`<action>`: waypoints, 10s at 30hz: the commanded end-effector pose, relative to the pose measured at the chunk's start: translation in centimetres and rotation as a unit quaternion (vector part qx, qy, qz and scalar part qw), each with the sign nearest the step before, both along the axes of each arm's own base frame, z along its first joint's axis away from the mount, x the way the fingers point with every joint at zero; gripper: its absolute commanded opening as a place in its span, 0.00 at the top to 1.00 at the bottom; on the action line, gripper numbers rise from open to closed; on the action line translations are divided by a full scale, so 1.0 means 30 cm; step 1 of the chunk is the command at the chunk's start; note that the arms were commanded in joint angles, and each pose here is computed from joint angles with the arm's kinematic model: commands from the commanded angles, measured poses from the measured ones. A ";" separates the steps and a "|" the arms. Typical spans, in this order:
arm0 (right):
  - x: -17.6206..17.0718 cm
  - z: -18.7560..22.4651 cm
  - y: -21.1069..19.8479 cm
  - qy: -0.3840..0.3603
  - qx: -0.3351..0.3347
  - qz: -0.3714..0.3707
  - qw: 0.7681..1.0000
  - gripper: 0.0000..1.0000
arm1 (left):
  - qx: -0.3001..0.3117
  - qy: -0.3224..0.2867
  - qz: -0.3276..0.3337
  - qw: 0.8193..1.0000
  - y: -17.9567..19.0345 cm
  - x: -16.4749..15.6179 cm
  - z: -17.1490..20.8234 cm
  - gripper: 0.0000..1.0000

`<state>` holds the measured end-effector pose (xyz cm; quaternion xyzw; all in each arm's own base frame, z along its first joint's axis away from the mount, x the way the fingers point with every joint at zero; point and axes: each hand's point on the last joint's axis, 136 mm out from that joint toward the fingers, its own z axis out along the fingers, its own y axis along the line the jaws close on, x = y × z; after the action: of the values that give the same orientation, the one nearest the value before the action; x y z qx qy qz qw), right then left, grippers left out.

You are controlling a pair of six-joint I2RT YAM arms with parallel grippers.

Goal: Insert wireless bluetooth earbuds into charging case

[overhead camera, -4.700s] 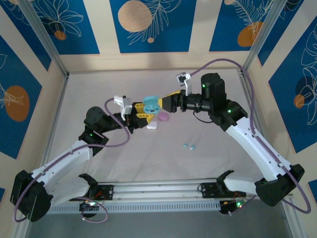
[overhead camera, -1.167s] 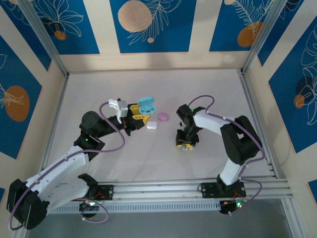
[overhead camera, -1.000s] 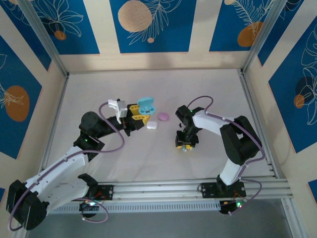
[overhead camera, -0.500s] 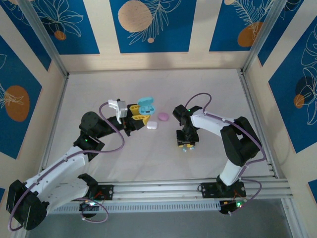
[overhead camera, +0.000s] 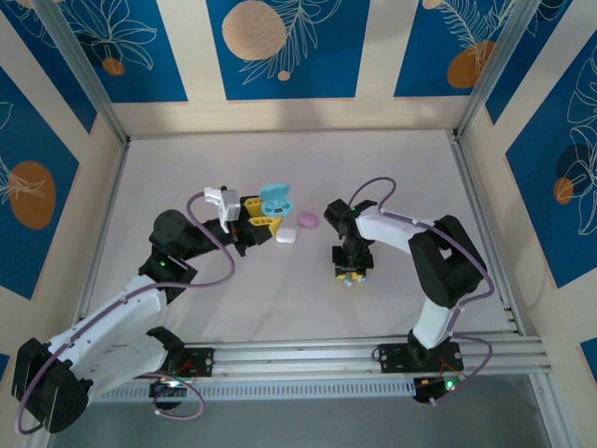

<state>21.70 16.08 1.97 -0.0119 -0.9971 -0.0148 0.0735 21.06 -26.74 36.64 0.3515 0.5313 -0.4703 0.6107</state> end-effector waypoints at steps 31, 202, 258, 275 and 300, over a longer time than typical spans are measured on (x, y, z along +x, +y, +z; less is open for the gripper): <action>0.045 0.468 0.271 -0.102 0.336 0.024 0.936 0.81 | 0.007 -0.011 0.030 0.999 0.024 0.000 0.002 0.69; 0.077 0.033 -0.062 -0.074 0.149 -0.176 0.970 0.66 | 0.029 0.026 -0.018 0.999 -0.068 0.008 -0.146 0.68; 0.074 -0.020 0.004 -0.014 -0.007 -0.016 1.000 0.75 | 0.032 0.018 -0.005 0.999 -0.061 0.012 -0.138 0.67; 0.113 0.185 0.056 -0.100 0.067 -0.022 0.993 0.84 | 0.032 0.016 0.001 0.999 -0.054 0.011 -0.135 0.67; 0.101 0.826 0.010 -0.316 0.315 -0.080 0.891 0.83 | 0.044 0.030 -0.037 0.998 -0.163 0.002 -0.182 0.67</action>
<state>25.35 15.64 24.20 -0.0717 -0.9223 -0.2925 -0.2423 21.53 -30.95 29.09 0.3725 0.5873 -0.4740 0.5401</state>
